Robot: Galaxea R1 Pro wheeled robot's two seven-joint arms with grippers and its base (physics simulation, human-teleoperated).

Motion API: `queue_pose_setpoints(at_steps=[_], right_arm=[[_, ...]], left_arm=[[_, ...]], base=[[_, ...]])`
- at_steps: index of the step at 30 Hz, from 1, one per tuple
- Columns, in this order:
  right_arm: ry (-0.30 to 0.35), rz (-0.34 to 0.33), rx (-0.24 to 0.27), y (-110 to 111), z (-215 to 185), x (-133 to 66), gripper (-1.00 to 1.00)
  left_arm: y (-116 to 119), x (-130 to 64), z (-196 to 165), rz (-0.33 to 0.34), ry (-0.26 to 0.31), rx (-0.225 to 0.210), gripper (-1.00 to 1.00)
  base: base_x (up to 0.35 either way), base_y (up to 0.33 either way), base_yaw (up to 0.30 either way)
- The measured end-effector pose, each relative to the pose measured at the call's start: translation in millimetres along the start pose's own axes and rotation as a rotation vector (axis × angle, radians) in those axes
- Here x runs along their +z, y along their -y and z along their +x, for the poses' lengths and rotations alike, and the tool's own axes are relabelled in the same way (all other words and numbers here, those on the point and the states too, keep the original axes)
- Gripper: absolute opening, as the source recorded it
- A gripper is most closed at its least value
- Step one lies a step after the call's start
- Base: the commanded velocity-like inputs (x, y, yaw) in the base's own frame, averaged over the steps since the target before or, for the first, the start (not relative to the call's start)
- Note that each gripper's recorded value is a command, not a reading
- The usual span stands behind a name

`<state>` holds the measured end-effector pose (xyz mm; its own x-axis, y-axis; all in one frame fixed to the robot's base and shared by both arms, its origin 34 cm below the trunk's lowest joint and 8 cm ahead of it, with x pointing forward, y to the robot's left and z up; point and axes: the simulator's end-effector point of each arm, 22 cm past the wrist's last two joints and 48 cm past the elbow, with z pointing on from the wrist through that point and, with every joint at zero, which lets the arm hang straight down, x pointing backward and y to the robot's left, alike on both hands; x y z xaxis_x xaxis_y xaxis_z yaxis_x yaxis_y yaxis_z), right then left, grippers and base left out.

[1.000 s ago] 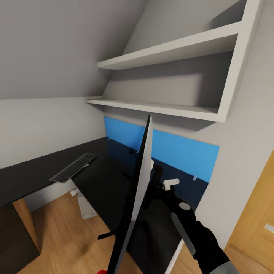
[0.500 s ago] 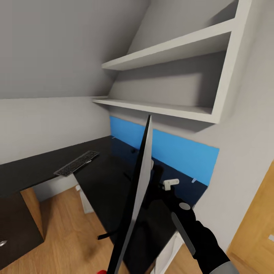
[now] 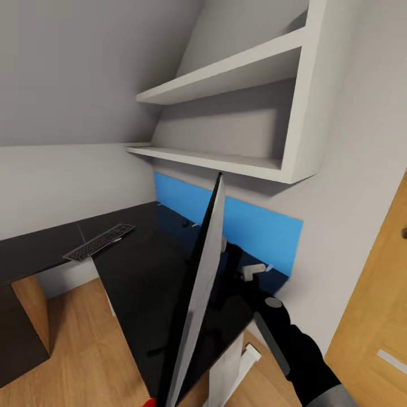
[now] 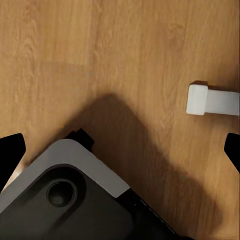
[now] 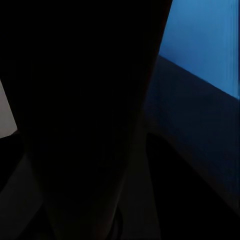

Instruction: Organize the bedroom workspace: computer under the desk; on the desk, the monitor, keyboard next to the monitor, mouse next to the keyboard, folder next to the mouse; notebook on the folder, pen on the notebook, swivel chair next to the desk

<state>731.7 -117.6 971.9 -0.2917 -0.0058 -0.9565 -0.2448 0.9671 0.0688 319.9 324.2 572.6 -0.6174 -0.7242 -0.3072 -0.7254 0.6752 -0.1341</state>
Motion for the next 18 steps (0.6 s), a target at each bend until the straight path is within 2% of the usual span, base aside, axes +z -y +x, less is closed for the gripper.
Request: queue_pose_setpoints(at_steps=[5, 18], right_arm=[[-0.012, -0.006, -0.018, -4.3, 1.9, 0.2, -1.00], [-0.021, -0.009, -0.018, -5.6, 4.5, 0.3, -1.00]], left_arm=[[-0.6, 0.0, -0.5, -0.002, 0.001, -0.002, 1.00], [-0.5, 0.0, -0.3, -0.002, 0.001, -0.002, 1.00]], base=[[0.000, -0.054, 0.000], [0.000, -0.006, 0.000]])
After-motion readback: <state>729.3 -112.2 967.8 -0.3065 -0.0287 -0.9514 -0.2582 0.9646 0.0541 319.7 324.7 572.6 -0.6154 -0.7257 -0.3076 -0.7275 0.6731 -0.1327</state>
